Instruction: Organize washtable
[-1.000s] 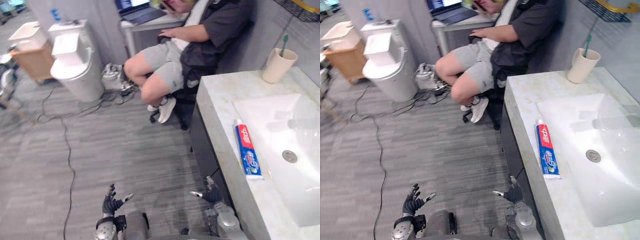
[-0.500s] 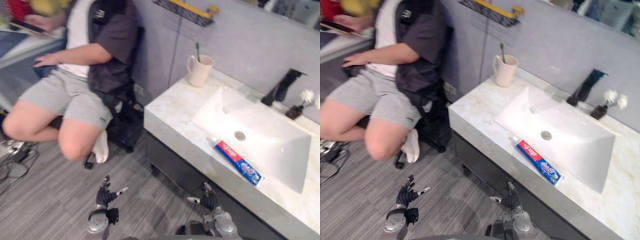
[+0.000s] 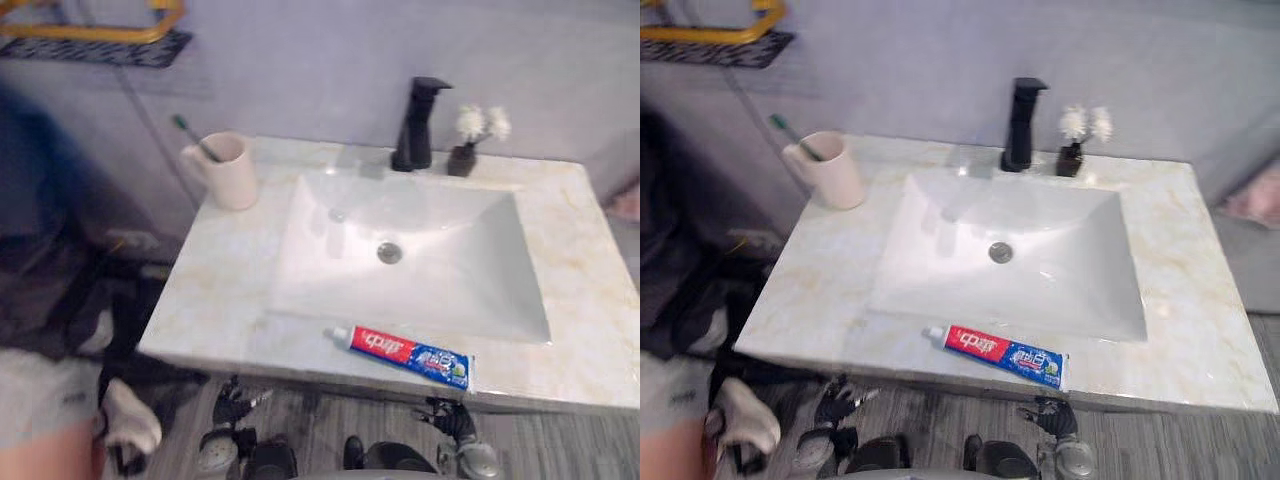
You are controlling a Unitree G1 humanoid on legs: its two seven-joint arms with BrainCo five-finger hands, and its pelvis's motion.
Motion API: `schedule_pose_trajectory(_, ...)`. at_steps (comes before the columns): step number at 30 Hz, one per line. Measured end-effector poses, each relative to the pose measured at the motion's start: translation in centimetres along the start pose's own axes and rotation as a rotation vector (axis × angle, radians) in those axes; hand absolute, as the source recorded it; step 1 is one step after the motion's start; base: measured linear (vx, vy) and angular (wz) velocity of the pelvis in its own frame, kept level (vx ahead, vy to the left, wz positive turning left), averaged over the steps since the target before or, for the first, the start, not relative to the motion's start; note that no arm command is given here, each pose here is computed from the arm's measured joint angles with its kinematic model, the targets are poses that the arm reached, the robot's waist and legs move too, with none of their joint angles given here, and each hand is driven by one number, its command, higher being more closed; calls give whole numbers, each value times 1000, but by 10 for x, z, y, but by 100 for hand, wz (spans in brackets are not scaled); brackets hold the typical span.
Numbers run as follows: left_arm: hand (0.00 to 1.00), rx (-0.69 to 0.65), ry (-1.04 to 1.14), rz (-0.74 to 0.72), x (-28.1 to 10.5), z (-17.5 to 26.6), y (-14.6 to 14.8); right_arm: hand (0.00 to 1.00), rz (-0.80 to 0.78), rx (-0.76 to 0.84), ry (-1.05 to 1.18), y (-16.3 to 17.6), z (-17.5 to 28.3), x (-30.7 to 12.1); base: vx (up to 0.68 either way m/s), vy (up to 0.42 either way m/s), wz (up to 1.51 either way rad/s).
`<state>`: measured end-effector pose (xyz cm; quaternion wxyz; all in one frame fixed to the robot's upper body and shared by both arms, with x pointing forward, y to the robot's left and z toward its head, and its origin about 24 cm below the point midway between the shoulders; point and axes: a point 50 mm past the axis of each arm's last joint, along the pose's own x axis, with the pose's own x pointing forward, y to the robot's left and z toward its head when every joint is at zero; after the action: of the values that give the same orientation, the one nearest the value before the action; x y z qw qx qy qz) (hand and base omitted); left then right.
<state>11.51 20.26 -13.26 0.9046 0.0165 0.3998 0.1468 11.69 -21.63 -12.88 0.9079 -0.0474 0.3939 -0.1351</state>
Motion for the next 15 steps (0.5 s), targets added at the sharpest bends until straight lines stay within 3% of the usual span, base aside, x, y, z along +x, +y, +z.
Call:
schedule_pose_trajectory(4,0,57,14,12,0,-3,14,0,-23,12,16,-3,-5,-2,163,224,-35)
schedule_pose_trajectory(15,0,70,-16,-28,4,2,2,0,-35,59,72,-4,-11,4,-7,-8,1)
